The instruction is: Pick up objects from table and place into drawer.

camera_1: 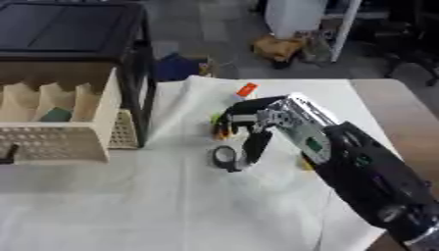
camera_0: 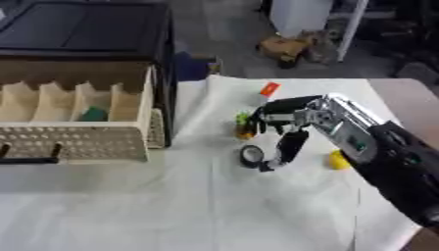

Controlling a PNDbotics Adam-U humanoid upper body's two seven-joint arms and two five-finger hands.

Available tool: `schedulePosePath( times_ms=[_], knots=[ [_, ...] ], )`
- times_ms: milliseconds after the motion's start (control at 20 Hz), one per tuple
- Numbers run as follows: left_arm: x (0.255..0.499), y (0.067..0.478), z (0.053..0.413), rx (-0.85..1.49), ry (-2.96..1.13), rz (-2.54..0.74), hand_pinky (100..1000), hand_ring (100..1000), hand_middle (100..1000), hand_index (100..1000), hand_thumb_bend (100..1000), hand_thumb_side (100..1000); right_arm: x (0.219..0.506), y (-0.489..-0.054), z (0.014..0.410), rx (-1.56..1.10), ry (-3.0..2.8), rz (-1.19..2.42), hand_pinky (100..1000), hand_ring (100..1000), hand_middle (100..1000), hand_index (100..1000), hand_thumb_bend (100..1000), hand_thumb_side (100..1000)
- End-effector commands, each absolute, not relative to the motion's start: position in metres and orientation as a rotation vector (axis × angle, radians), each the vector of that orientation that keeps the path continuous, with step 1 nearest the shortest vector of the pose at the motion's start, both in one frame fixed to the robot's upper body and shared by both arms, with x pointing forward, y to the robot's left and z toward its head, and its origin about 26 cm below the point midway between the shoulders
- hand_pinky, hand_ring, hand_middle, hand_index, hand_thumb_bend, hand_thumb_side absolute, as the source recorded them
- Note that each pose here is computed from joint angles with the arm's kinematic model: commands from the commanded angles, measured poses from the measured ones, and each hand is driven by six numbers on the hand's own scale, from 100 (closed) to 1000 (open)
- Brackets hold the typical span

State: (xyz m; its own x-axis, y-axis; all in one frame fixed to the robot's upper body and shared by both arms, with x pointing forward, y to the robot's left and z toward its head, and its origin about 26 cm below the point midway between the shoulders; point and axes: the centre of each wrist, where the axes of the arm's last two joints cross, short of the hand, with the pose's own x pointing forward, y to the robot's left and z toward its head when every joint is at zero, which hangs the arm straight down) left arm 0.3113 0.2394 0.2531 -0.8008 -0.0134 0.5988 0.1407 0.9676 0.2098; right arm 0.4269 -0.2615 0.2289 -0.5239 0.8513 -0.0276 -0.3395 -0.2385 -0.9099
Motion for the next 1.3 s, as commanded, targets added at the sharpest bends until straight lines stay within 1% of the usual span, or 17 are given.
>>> schedulePosePath(
  times_ms=[50, 900, 1300],
  knots=[
    [0.309, 0.239, 0.259, -0.092, -2.501, -0.339, 375, 365, 478, 819, 152, 1000, 0.428, -0.265, 0.241, -0.752, -1.193, 1.848, 519, 759, 736, 877, 480, 333],
    [0.309, 0.237, 0.257, -0.099, -2.497, -0.342, 378, 366, 478, 817, 152, 1000, 0.439, -0.269, 0.230, -0.747, -1.159, 1.816, 515, 757, 726, 871, 465, 319],
    [0.309, 0.237, 0.257, -0.103, -2.493, -0.342, 380, 367, 478, 817, 152, 1000, 0.442, -0.271, 0.226, -0.757, -1.146, 1.814, 518, 762, 728, 865, 445, 330]
  ],
)
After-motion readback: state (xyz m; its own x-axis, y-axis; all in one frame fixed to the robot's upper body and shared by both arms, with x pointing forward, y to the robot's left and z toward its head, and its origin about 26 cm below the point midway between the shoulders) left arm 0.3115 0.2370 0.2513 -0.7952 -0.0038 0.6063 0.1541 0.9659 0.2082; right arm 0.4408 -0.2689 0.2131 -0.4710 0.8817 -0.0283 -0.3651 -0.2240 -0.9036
